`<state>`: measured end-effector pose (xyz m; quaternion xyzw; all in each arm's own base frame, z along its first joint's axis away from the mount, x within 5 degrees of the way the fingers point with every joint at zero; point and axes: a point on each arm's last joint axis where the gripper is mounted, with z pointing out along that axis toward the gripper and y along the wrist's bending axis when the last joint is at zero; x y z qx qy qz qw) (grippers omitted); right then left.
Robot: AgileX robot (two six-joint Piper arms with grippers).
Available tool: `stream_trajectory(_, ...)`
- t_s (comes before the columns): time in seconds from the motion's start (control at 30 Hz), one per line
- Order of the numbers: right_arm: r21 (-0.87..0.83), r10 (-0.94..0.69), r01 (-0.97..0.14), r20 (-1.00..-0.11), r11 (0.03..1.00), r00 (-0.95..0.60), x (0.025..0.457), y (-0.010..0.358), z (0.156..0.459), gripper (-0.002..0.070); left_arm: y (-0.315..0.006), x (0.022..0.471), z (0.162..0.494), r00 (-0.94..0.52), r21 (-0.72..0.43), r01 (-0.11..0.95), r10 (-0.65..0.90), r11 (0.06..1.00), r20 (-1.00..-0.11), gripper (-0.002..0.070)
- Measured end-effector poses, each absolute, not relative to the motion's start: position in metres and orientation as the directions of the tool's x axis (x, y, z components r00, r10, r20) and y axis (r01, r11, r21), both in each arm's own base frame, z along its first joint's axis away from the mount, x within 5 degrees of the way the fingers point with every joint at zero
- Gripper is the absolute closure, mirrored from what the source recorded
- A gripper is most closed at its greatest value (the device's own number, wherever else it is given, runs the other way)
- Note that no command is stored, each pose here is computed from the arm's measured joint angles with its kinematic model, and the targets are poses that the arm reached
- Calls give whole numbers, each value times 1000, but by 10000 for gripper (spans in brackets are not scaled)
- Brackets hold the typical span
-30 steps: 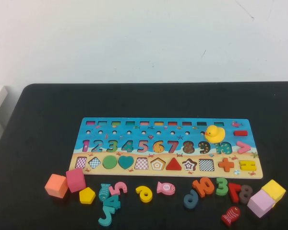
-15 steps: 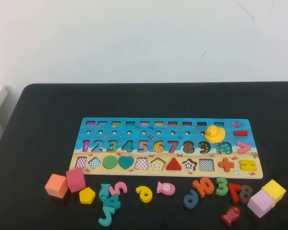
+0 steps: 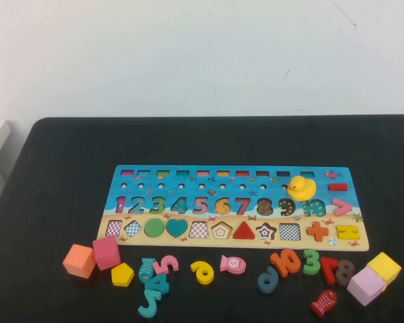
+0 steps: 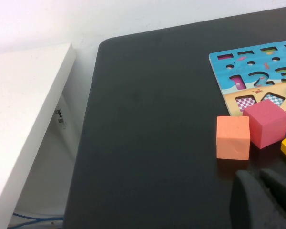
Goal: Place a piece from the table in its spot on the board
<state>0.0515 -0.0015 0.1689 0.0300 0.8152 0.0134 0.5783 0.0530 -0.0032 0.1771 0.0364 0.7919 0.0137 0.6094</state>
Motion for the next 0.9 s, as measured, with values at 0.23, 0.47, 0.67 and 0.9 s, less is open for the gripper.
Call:
stream_trajectory(0.23,57,65,33,-942,998,-329,51,-2,169,657,-11,54,184,-205,-396,33,-381,918,-901,677)
stream_trajectory(0.47,57,65,33,-942,998,-329,51,-2,169,657,-7,56,204,-44,-953,64,-954,295,-298,676)
stream_trajectory(0.67,57,65,33,-942,998,-329,51,-2,169,657,5,56,208,93,-960,69,-960,272,-265,676)
stream_trajectory(0.9,57,65,33,-942,998,-329,51,-2,169,657,3,56,208,66,-977,73,-978,200,-196,676)
